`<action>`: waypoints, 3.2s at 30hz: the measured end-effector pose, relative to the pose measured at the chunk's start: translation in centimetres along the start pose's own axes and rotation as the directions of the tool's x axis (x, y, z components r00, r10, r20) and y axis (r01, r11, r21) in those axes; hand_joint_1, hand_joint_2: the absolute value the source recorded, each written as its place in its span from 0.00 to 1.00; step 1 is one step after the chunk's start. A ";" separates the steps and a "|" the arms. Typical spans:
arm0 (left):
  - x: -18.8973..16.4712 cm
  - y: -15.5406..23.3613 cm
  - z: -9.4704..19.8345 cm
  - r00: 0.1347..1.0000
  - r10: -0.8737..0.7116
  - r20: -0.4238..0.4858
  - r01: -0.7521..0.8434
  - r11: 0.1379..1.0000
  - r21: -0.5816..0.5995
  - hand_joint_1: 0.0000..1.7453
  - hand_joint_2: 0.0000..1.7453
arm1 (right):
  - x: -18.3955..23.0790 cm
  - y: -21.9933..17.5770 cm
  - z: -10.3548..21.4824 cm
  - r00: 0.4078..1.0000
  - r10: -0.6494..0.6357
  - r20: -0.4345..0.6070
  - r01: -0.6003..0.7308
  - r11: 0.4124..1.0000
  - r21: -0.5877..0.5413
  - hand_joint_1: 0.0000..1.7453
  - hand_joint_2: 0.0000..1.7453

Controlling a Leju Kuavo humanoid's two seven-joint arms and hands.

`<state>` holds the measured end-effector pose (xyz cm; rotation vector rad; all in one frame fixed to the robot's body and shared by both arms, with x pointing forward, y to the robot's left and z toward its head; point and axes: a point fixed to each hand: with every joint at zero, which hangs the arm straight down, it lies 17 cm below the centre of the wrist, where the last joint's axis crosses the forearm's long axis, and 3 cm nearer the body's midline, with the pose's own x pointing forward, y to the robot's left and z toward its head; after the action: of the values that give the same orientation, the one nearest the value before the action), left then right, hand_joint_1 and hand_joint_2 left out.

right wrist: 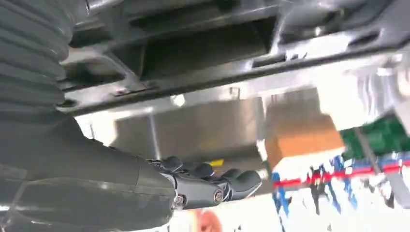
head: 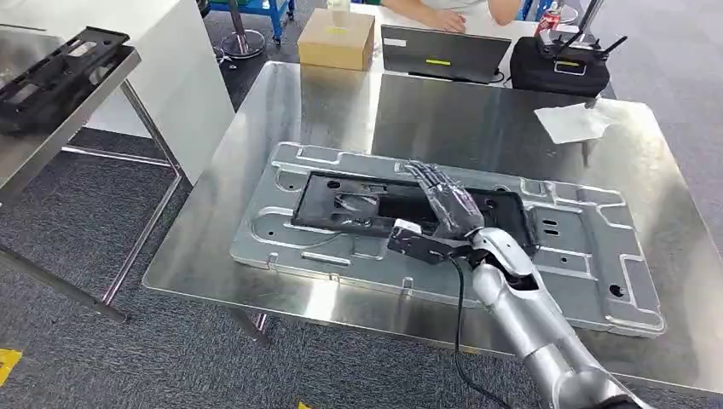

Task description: Take the parts from the cabinet and place them on the table.

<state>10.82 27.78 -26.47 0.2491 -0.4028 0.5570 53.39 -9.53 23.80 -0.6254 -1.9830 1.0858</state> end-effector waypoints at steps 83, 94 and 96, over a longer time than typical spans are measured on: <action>-1.1 -1.3 0.8 0.995 0.094 -0.030 -0.093 0.995 0.024 0.00 0.00 | -6.5 -11.8 25.1 0.895 -0.401 -0.196 0.165 0.705 -0.690 0.00 0.00; -0.9 -1.8 0.9 0.995 0.098 -0.028 -0.098 0.995 0.015 0.00 0.00 | -6.7 -11.7 25.4 0.898 -0.385 -0.214 0.146 0.719 -0.680 0.00 0.00; -0.9 -1.8 0.9 0.995 0.097 -0.029 -0.097 0.995 0.016 0.00 0.00 | -6.7 -11.3 25.5 0.895 -0.387 -0.223 0.147 0.727 -0.671 0.00 0.00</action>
<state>10.84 25.61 -26.29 0.2362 -0.3833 0.6585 35.97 -32.24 22.25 -0.7773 -2.0169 0.0606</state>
